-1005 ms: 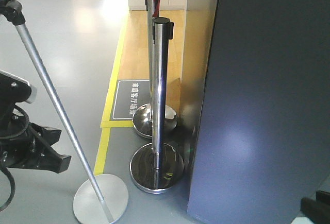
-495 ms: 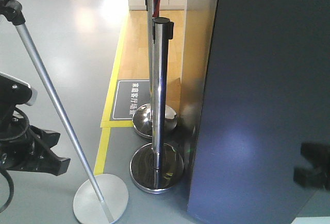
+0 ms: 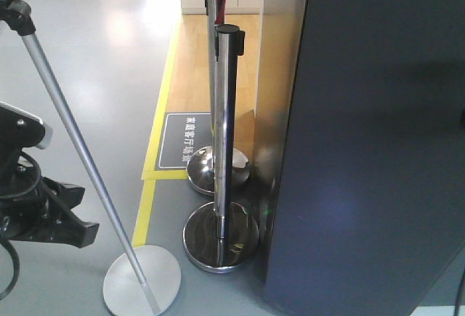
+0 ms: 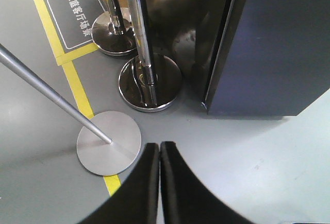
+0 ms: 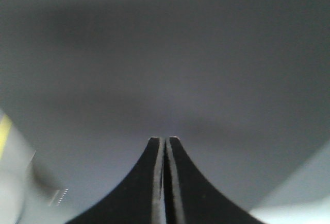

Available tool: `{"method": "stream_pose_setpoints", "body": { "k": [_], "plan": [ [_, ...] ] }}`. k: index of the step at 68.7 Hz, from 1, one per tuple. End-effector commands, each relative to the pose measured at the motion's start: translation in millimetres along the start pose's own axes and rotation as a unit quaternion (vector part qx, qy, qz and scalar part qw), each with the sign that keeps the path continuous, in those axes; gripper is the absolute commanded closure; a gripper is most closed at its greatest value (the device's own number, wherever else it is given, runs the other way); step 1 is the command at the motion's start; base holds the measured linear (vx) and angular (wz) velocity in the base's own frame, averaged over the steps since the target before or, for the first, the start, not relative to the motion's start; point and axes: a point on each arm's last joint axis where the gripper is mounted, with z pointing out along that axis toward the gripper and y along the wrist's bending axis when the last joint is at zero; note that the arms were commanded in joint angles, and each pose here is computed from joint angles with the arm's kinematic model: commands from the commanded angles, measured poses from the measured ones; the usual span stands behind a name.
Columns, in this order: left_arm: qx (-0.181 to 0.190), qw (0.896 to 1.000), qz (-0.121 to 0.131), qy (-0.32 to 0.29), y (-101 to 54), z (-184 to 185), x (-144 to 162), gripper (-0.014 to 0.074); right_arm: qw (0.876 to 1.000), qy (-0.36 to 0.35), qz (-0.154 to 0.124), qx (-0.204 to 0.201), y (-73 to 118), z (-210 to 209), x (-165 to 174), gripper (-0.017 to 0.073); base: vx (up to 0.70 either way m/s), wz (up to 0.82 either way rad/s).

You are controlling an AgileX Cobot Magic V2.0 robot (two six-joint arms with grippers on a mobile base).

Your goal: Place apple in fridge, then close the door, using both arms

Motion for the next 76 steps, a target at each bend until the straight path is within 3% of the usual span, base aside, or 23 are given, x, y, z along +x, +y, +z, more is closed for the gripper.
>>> {"method": "stream_pose_setpoints", "body": {
  "k": [1, 9, 46, 63, 76],
  "plan": [
    [0.004, 0.999, -0.006, -0.046, -0.6, -8.2, -12.0, 0.0600, 0.993, -0.108, -0.014, 0.044, -10.5, -6.2, -39.3, 0.0562, 0.00, 0.00],
    [0.004, 0.999, -0.006, -0.046, -0.5, -8.2, -11.9, 0.0600, 0.988, -0.140, -0.014, 0.058, -15.3, 3.8, -57.8, 0.0562, 0.00, 0.00],
    [0.004, 0.999, -0.006, -0.045, -0.5, -8.2, -11.8, 0.0600, 0.985, -0.157, -0.011, 0.064, -30.6, 103.8, -109.6, 0.0562, 0.00, 0.00],
    [0.004, 0.999, -0.006, -0.045, -0.5, -8.0, -11.8, 0.0600, 0.989, -0.142, -0.005, 0.047, -33.2, 143.5, -123.8, 0.0562, 0.00, 0.00],
    [0.004, 0.999, -0.006, -0.045, -0.5, -8.0, -11.8, 0.0600, 0.994, -0.110, 0.014, 0.019, -29.2, 146.3, -123.0, 0.0562, -0.01, -0.04]
  ]
}}
